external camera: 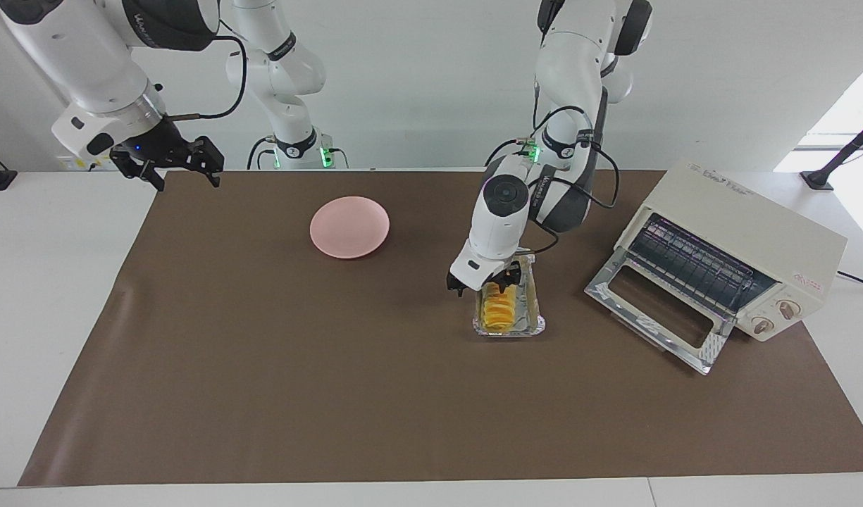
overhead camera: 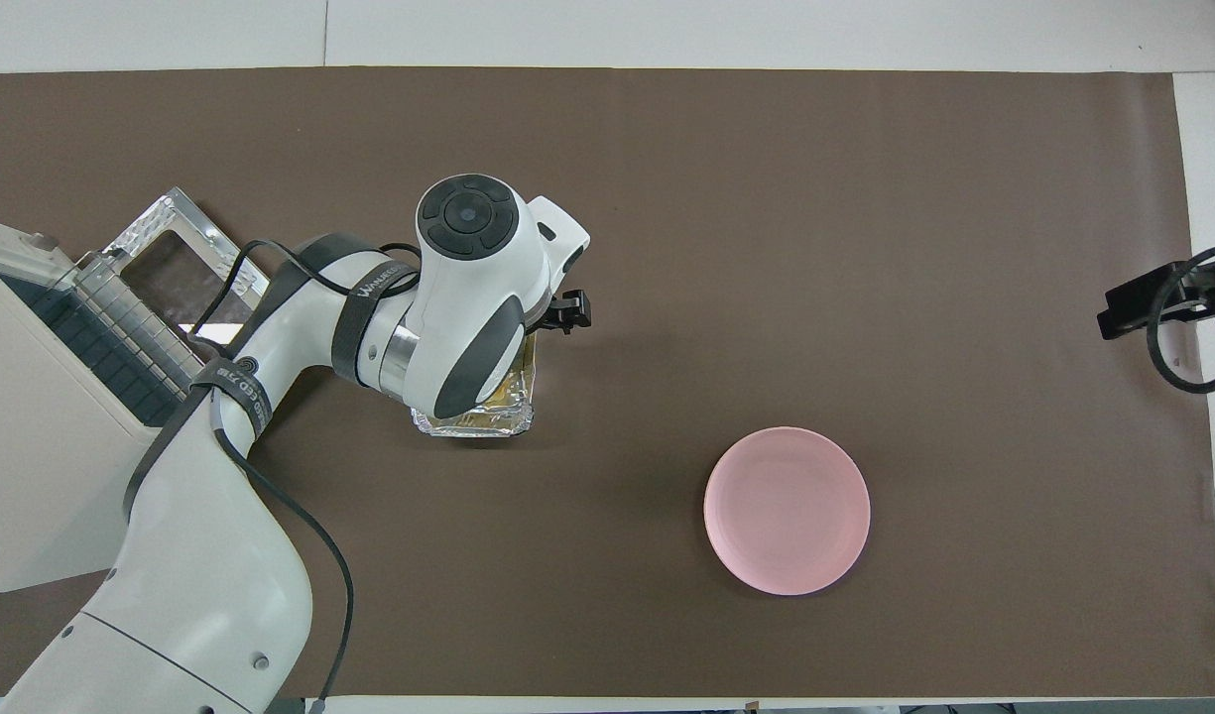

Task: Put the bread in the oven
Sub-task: 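Carry the foil tray with the left gripper toward the oven, then lower the foil tray into the open oven with the left gripper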

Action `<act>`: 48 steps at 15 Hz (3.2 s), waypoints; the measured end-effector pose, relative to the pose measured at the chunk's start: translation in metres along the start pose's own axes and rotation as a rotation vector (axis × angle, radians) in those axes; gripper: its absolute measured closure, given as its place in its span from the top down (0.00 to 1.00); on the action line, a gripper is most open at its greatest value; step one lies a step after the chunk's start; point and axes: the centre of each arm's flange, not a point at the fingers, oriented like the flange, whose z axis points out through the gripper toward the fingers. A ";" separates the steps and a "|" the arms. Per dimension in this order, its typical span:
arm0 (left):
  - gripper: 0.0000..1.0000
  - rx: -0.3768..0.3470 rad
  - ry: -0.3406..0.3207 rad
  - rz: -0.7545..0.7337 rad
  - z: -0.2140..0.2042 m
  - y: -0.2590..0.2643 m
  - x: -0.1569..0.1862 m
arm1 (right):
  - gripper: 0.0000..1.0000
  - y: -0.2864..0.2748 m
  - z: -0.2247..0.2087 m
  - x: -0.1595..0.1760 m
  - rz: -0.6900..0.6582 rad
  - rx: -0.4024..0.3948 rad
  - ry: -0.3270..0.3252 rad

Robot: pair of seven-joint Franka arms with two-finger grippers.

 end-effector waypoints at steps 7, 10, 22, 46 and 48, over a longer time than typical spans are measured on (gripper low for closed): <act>0.76 0.016 -0.028 -0.039 0.021 0.011 -0.009 | 1.00 0.011 0.003 0.001 0.020 -0.007 0.038; 0.54 0.018 -0.027 -0.055 0.021 0.009 -0.008 | 1.00 0.011 0.004 0.001 0.020 -0.007 0.038; 0.02 0.043 -0.050 -0.119 -0.020 -0.020 0.020 | 1.00 0.010 -0.001 0.001 0.019 -0.011 0.063; 0.02 0.199 -0.120 -0.644 -0.100 -0.330 0.111 | 1.00 0.003 -0.001 0.002 0.005 -0.013 0.063; 0.02 0.227 -0.134 -0.658 -0.095 -0.342 0.108 | 1.00 0.003 -0.001 0.002 0.005 -0.013 0.063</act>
